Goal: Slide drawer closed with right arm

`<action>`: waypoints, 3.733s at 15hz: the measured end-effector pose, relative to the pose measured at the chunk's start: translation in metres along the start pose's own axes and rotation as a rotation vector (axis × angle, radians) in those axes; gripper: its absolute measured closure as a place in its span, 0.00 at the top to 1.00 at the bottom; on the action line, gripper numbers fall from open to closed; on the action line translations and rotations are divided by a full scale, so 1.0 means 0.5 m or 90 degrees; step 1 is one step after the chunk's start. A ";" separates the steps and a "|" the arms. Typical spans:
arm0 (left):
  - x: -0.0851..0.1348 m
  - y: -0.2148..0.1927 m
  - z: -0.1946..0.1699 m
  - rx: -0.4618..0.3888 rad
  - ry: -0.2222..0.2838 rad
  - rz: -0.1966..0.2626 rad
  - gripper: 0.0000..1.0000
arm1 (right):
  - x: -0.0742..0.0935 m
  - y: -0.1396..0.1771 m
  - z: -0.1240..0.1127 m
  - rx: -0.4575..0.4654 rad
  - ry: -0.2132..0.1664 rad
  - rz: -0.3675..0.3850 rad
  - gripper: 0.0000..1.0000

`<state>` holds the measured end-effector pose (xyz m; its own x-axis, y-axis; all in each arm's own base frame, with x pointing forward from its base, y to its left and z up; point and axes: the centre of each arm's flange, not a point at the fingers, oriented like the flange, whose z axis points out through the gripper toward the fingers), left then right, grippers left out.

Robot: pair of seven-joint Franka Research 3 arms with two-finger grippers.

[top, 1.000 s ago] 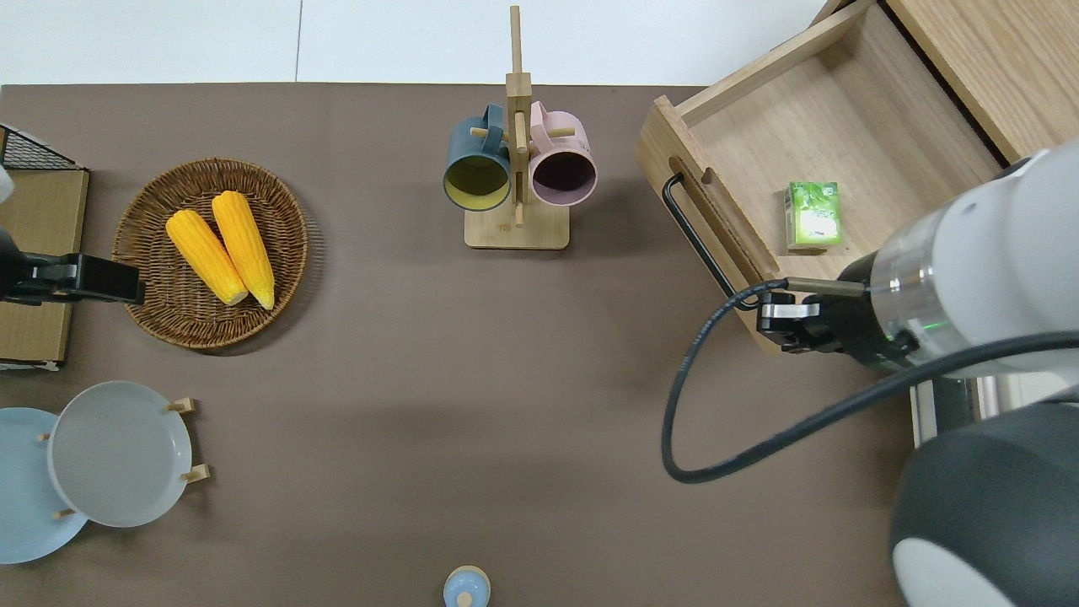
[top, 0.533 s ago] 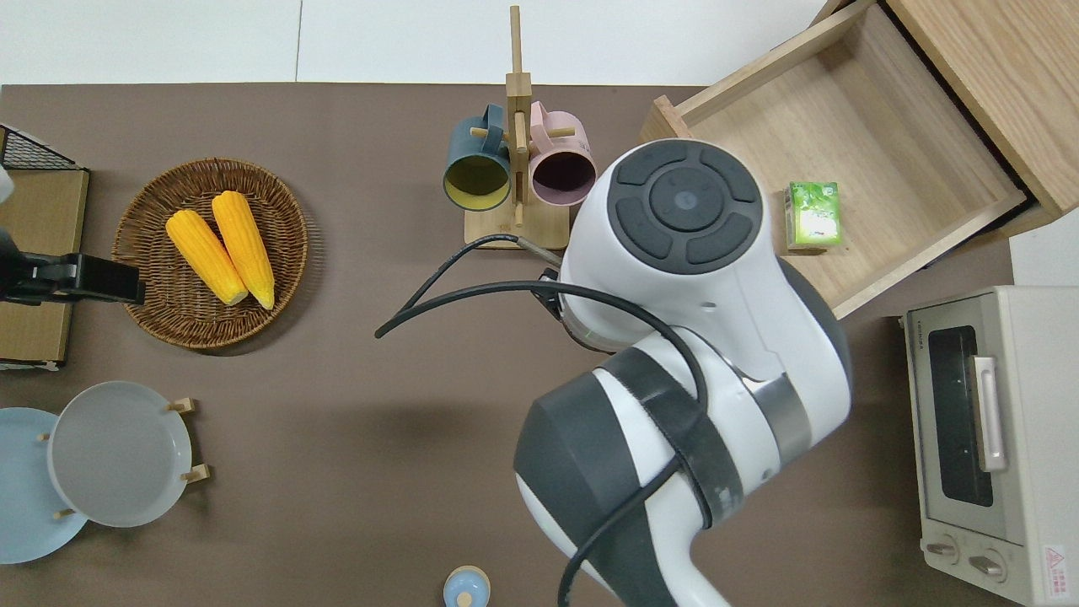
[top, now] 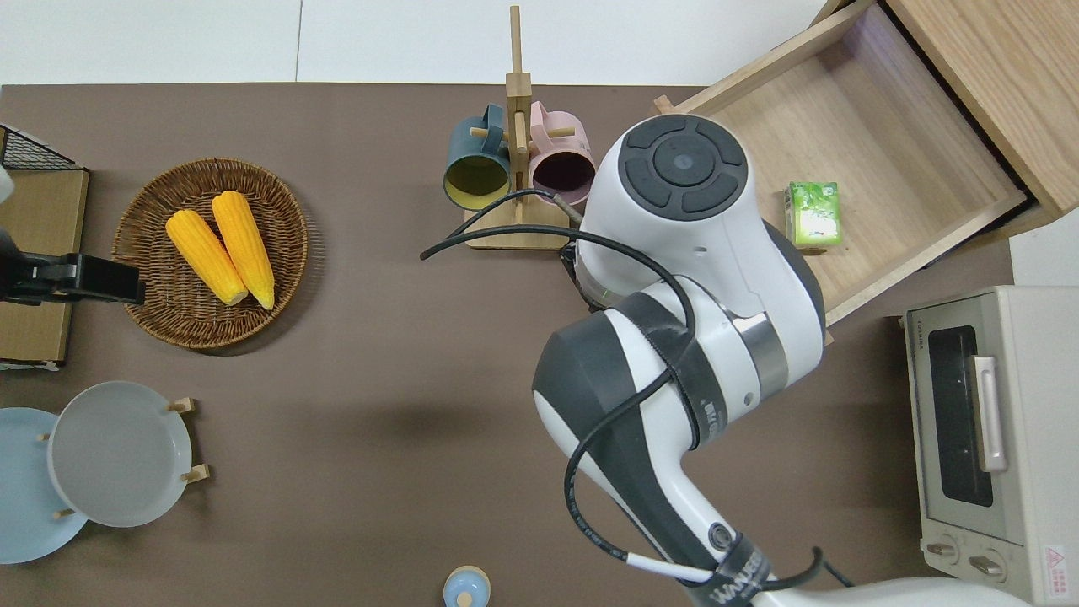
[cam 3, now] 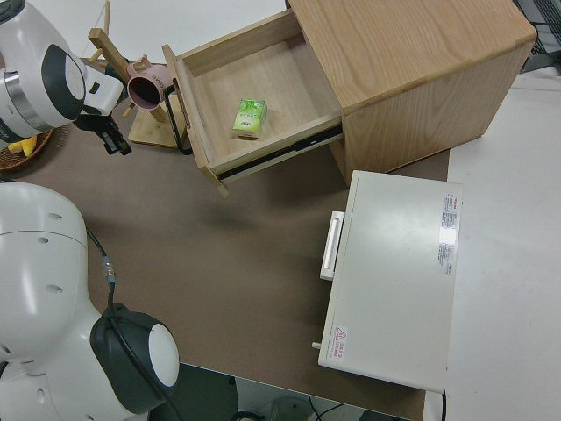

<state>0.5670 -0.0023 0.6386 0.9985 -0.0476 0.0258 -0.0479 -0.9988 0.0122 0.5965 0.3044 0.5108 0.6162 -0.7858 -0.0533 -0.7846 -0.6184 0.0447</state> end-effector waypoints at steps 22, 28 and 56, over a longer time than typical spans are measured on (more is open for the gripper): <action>0.000 0.000 0.000 0.000 0.000 0.000 1.00 | 0.242 0.040 0.023 0.029 0.007 -0.024 0.01; 0.000 0.000 0.000 0.000 0.000 0.000 1.00 | 0.333 0.076 0.018 0.039 0.013 -0.050 0.01; 0.000 0.000 0.000 0.000 0.000 0.000 0.99 | 0.643 0.262 0.019 0.045 0.045 -0.170 0.01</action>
<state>0.5670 -0.0023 0.6386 0.9985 -0.0476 0.0258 -0.0479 -0.9988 0.0122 0.6912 -0.0293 0.4902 0.8028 -0.5960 0.0166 -0.5954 -0.8029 -0.0306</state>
